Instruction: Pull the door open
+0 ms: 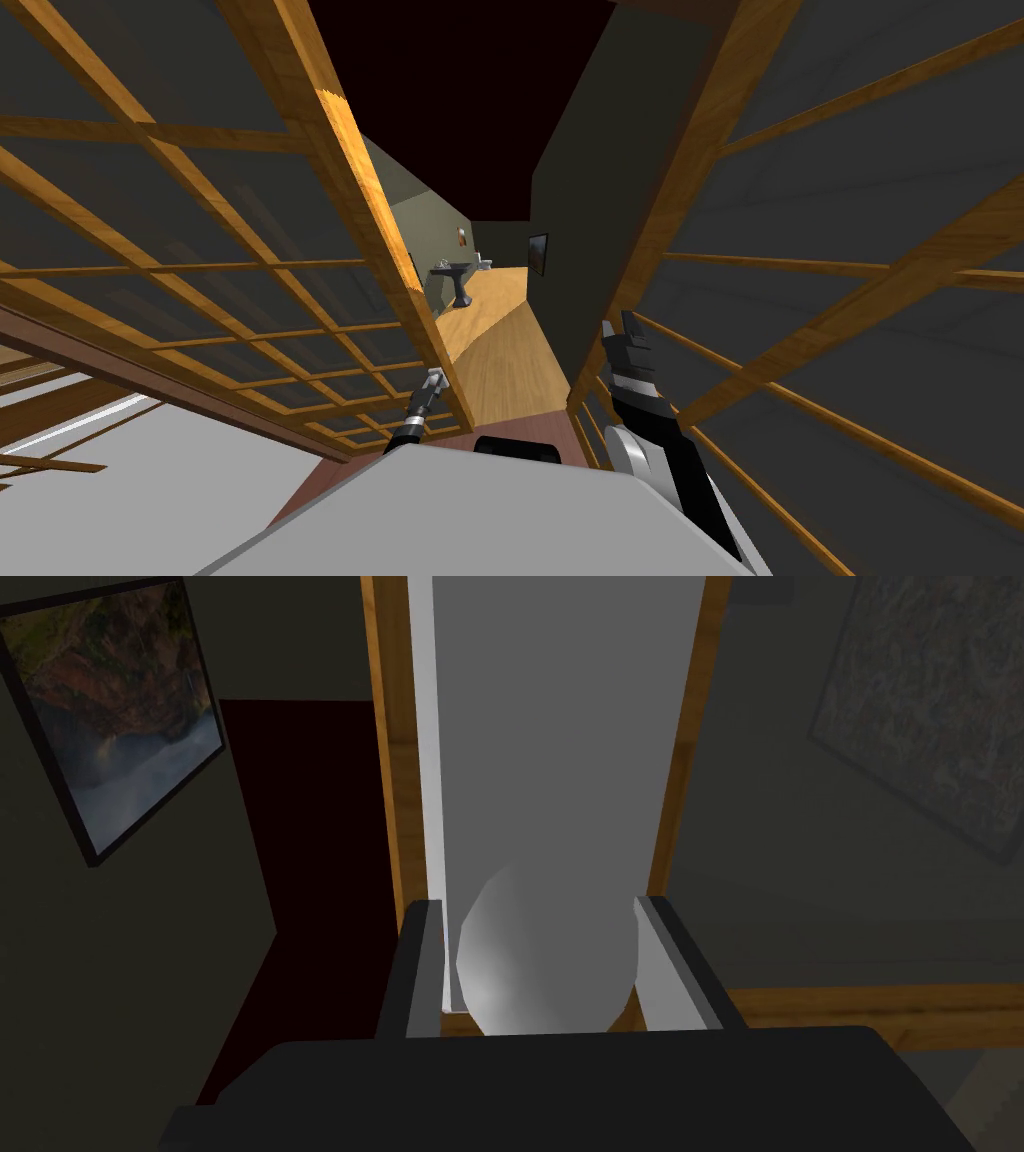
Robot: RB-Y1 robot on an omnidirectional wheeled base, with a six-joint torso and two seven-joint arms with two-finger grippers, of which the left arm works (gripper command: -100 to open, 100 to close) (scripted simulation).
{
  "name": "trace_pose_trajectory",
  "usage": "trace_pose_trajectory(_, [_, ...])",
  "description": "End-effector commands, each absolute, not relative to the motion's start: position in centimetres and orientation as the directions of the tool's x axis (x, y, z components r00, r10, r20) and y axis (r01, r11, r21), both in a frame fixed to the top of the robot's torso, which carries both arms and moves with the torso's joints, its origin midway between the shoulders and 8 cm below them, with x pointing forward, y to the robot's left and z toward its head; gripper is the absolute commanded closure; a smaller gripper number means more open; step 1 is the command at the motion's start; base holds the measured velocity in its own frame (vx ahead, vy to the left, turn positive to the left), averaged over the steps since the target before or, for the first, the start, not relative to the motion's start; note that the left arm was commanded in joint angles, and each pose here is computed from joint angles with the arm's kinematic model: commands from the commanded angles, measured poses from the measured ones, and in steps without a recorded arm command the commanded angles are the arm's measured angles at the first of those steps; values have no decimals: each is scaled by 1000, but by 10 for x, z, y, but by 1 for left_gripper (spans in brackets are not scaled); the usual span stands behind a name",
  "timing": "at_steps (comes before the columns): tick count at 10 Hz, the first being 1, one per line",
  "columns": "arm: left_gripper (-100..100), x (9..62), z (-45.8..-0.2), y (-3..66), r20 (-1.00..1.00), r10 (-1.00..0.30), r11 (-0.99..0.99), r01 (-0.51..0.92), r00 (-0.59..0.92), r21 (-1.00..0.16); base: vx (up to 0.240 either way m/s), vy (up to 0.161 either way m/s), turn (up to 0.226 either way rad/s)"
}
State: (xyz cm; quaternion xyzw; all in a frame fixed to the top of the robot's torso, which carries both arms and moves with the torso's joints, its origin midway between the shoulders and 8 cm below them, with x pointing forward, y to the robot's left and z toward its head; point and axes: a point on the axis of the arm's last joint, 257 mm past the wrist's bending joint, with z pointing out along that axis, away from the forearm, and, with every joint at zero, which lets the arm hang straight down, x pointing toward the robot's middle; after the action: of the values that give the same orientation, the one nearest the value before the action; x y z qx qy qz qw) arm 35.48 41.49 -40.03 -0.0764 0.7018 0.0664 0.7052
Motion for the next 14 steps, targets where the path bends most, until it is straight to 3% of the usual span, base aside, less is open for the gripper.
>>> trace_pose_trajectory(1, [100, 357, -399, 414, -1000, -14, 980, -198, 10, -16, -20, 9, -21])
trace_pose_trajectory(4, [100, 357, -399, 414, -1000, -14, 980, -198, 10, -16, -1, 2, -2])
trace_pose_trajectory(14, [100, 361, -399, 420, -953, -293, 930, -210, 77, -303, -33, 12, -46])
